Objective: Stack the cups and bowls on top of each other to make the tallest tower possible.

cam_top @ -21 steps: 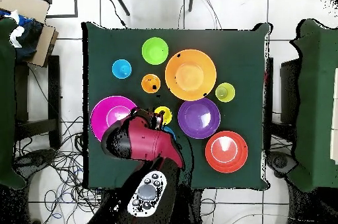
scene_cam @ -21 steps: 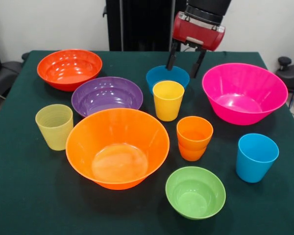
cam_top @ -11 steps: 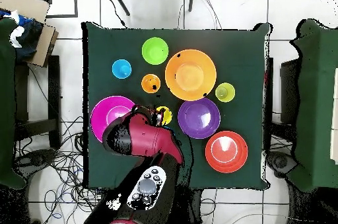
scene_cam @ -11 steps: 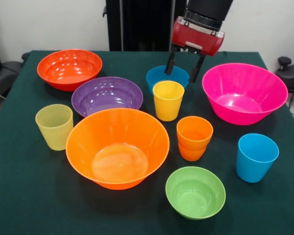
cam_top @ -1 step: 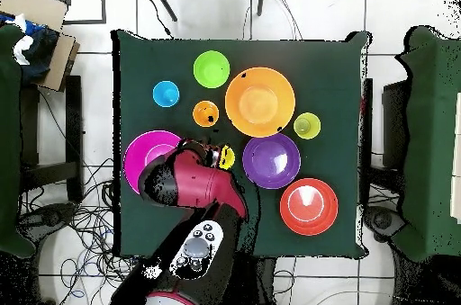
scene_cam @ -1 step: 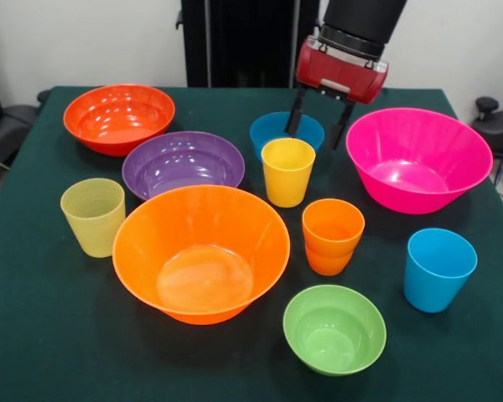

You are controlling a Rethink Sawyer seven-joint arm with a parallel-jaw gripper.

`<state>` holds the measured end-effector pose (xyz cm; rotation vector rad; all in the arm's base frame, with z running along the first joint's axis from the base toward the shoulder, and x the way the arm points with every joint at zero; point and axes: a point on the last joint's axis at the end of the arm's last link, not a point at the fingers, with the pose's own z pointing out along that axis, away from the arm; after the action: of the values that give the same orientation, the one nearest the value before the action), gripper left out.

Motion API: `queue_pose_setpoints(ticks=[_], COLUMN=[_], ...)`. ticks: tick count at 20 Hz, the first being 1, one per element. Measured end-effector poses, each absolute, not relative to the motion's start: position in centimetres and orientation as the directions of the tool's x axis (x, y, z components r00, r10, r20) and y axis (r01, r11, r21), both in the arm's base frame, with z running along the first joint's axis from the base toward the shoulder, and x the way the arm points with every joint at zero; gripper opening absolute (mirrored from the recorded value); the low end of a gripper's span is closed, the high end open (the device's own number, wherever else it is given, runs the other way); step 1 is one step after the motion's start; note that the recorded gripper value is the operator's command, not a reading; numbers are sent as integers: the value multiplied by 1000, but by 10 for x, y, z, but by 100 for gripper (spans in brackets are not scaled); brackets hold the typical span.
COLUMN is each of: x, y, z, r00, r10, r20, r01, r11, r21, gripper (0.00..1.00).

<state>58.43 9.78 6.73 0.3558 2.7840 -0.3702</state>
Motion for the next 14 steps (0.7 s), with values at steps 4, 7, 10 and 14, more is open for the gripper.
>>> queue_pose_setpoints(ticks=[4,7,10,14], x=[589,592,597,602], y=[101,103,104,105], z=[64,62,60,59], r00=[-919,-918,-915,-914], r10=[205,204,205,203], r20=[-337,-341,-347,-352], r01=[287,287,289,289], r11=[934,934,934,934], r21=[-212,-213,-212,-211], gripper=[100,100,100,100])
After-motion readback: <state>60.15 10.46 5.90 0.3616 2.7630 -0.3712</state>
